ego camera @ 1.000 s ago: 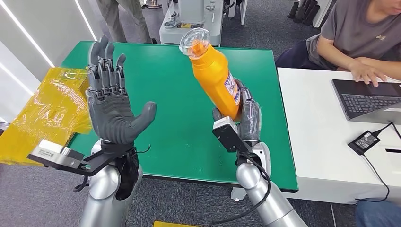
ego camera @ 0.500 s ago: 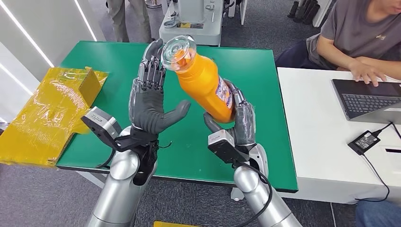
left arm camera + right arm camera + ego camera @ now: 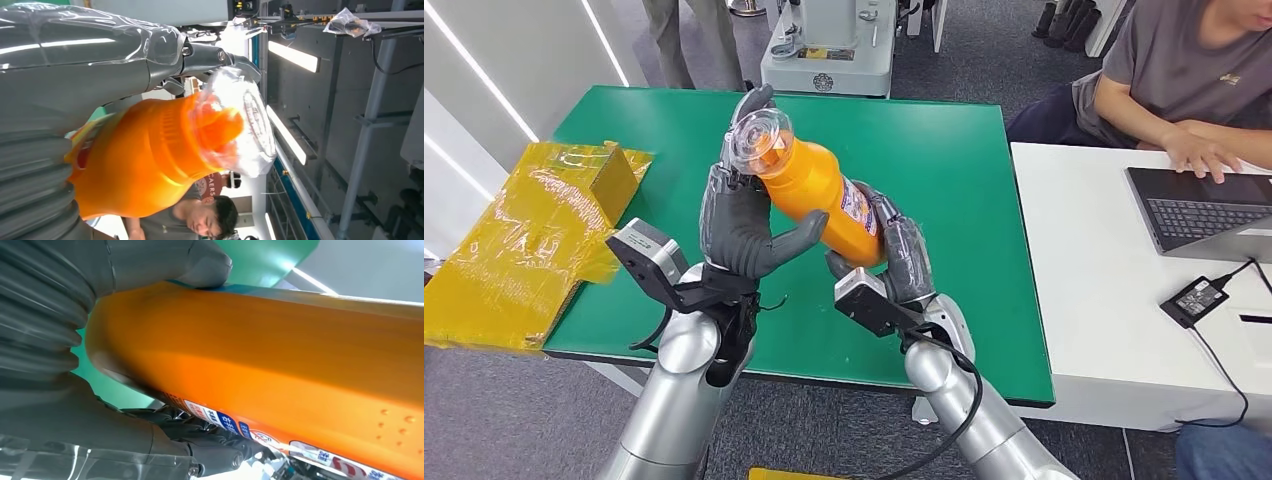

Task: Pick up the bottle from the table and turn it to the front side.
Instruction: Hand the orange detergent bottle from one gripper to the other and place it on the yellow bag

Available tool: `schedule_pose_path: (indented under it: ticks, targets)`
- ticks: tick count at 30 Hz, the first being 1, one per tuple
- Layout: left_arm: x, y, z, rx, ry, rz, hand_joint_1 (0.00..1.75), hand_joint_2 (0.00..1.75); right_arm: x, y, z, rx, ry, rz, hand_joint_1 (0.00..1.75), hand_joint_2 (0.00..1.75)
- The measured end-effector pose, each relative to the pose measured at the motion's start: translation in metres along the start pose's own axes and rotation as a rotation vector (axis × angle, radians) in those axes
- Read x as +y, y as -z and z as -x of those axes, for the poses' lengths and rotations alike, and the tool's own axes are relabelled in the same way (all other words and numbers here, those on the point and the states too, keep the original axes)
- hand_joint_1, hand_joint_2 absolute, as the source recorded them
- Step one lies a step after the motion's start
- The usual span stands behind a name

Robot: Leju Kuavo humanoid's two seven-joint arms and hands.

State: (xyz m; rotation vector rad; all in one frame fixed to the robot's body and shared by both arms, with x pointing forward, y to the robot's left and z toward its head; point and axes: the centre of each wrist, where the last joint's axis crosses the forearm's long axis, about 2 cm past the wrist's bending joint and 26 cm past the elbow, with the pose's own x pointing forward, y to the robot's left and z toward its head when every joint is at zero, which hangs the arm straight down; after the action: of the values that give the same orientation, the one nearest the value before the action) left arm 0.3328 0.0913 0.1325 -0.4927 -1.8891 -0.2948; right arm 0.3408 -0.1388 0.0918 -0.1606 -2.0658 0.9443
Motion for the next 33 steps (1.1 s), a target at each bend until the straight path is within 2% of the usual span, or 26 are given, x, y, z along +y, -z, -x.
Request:
schedule_pose_path:
  ticks: [5, 14, 24, 33]
  targets:
    - [0.0, -0.001, 0.002, 0.011, 0.017, 0.011, 0.0, 1.75, 0.001, -0.001, 0.004, 0.014, -0.004, -0.041, 1.75, 1.75]
    - [-0.013, -0.003, 0.01, 0.065, 0.055, 0.074, 0.0, 1.75, 0.003, -0.001, 0.007, 0.02, -0.004, -0.061, 1.75, 1.75]
    - [-0.01, -0.007, 0.013, 0.089, 0.122, 0.048, 0.0, 1.75, 0.004, -0.001, 0.006, -0.009, 0.016, -0.068, 1.75, 1.75]
    - [-0.001, -0.012, 0.018, 0.1, 0.186, -0.002, 0.0, 1.75, 0.008, -0.004, 0.006, 0.005, 0.032, -0.13, 1.75, 1.75]
